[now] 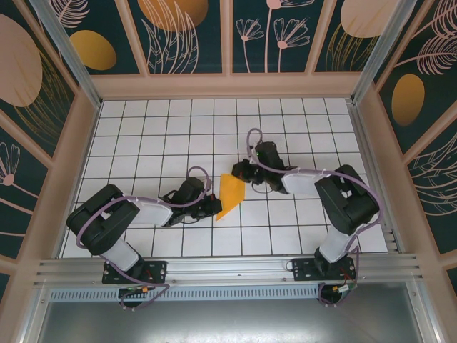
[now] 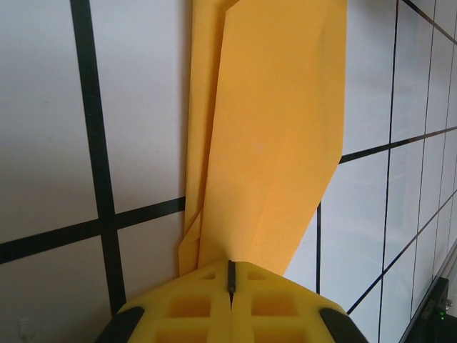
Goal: Fold a paper plane with a square sheet of paper (pick it up from the middle)
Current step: Fourth fold the wing at the center of the table.
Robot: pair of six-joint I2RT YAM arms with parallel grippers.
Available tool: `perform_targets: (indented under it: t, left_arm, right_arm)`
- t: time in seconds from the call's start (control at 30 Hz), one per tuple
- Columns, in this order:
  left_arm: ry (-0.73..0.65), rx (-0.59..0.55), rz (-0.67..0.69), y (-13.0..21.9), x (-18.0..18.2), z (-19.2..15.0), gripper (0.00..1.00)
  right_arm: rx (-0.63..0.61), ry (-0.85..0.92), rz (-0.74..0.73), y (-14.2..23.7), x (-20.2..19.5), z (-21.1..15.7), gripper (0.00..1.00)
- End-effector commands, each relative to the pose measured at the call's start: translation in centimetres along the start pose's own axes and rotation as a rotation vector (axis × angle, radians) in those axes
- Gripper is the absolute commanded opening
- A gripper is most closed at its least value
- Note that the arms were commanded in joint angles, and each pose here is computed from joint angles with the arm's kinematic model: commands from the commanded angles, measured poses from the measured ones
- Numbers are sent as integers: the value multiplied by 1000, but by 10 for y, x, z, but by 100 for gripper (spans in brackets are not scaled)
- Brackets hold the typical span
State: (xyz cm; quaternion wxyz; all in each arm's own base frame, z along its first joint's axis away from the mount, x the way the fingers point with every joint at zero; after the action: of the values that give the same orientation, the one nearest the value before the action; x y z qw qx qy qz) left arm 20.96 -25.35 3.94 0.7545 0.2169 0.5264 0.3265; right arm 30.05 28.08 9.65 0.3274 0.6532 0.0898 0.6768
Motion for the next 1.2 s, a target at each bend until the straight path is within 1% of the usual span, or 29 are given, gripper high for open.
perform_targets:
  t: [0.0,0.17,0.33,0.4,0.5,0.6,0.67,0.77,0.83,0.93,0.97,1.03,1.1,1.17]
  left_arm:
    - [25,182,131,1,31,-43,8]
    - [1,172,106,2,21,-35,9]
    - [-7,151,92,8,13,-29,11]
    - [-15,121,69,13,2,-19,13]
    - [-32,43,25,27,-21,2,17]
    - [-40,-23,-31,35,-44,22,18]
    - [-29,-38,-86,31,-56,31,18]
    - [8,-38,-132,16,-64,41,14]
    - [36,-38,-128,6,-62,45,12]
    - [72,-48,-55,-7,-45,46,10]
    - [83,-49,-54,-10,-43,45,10]
    - [102,-31,-62,-17,-39,40,11]
    - [117,-7,-99,-21,-39,34,12]
    - [143,36,-62,-30,-24,22,12]
  right_arm:
    - [54,-28,-12,-12,-13,-18,5]
    - [89,-70,-59,-18,-41,-32,4]
    - [90,-96,-125,-18,-67,-41,4]
    - [86,-110,-144,-18,-74,-43,4]
    - [77,-126,-151,-16,-79,-44,3]
    - [72,-129,-158,-15,-80,-45,4]
    - [66,-129,-169,-15,-81,-44,4]
    - [58,-131,-173,-14,-81,-43,4]
    - [57,-134,-178,-15,-82,-44,3]
    - [57,-139,-178,-15,-83,-44,4]
    - [59,-140,-181,-15,-84,-45,3]
    - [56,-143,-183,-15,-85,-45,3]
    - [54,-145,-185,-15,-86,-45,4]
    - [54,-146,-190,-15,-87,-46,3]
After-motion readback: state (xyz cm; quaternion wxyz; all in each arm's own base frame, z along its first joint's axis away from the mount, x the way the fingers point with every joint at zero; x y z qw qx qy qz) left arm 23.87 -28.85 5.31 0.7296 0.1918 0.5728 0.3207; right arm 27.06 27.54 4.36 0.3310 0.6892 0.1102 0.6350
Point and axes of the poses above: each hand's point on the last joint's axis, 136 mm out from that joint toward the fingers, its own y axis back along the fingers, its own x axis along the line the jaws close on, z = x × y, the point moved 4 cm from there along y, back along the fingers, and after that the axes turned 12 degrees about -y, right-handed, at the moved point
